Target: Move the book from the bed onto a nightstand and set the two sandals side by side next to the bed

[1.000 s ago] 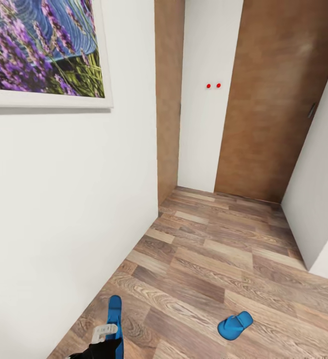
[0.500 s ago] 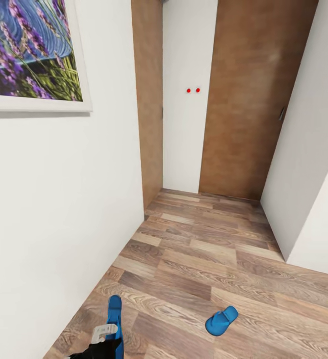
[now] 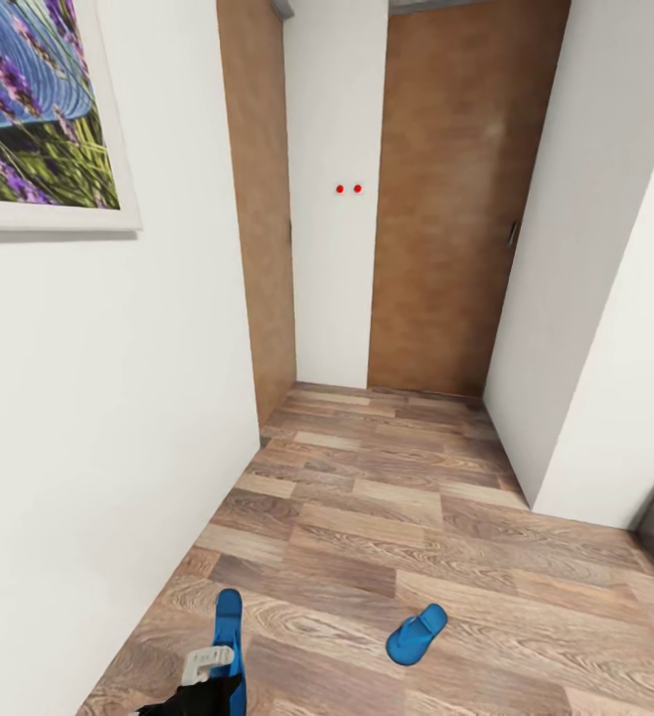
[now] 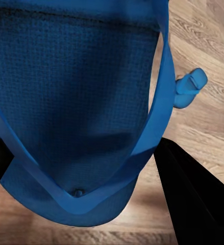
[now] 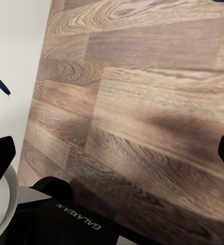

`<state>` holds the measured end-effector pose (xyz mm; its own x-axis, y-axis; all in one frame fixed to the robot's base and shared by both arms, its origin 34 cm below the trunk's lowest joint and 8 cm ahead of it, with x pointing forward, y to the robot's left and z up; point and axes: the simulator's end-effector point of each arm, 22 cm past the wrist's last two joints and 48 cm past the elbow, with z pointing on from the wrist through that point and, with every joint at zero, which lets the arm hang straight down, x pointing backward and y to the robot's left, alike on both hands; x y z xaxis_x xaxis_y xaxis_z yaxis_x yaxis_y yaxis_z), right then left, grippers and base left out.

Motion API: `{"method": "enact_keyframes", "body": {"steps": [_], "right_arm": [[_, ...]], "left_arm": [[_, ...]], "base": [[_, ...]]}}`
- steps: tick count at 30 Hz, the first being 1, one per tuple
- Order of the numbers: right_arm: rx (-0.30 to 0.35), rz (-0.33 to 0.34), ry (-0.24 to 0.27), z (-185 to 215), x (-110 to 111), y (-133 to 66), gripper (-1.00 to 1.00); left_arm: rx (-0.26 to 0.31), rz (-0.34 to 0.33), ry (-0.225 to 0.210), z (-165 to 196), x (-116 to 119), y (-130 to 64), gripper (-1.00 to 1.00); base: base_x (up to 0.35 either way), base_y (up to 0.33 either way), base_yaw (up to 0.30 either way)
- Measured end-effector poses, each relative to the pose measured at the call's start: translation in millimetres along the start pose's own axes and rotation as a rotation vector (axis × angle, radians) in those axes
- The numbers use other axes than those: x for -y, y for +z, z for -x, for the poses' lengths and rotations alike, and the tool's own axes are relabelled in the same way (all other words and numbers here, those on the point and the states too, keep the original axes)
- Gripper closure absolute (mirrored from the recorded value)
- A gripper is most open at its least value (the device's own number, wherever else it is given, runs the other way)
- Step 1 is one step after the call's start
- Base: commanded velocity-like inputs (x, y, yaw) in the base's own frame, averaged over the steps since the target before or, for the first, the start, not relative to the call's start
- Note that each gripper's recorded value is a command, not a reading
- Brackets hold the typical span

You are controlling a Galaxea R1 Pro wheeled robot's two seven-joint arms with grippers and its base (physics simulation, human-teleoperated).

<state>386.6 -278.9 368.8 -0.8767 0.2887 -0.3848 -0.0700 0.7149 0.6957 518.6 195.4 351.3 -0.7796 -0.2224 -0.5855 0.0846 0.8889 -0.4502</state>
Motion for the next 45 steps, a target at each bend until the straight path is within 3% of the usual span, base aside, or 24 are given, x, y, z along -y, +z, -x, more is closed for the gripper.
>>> {"method": "enact_keyframes", "body": {"steps": [5, 10, 12, 21, 45], "right_arm": [[0.004, 0.002, -0.004, 2, -1, -0.4, -1.00], [0.009, 0.004, -0.008, 4, -2, -0.8, -1.00], [0.011, 0.004, -0.010, 5, -3, -0.9, -1.00], [0.018, 0.007, -0.015, 8, -4, -1.5, -1.00], [0.021, 0.009, -0.019, 9, -5, -1.8, -1.00]], "left_arm": [[0.006, -0.012, -0.001, 3, 1, -2.0, 1.00], [0.008, -0.151, -0.002, 6, 31, -5.9, 1.00], [0.010, -0.173, -0.001, 7, 36, -7.0, 1.00], [0.021, -0.125, 0.006, 11, 27, -6.4, 1.00], [0.026, -0.120, 0.008, 13, 27, -6.9, 1.00]], "base": [[0.000, 0.000, -0.211], [0.000, 0.000, -0.211], [0.000, 0.000, -0.208], [0.000, 0.000, -0.165], [0.000, 0.000, -0.104]]}}
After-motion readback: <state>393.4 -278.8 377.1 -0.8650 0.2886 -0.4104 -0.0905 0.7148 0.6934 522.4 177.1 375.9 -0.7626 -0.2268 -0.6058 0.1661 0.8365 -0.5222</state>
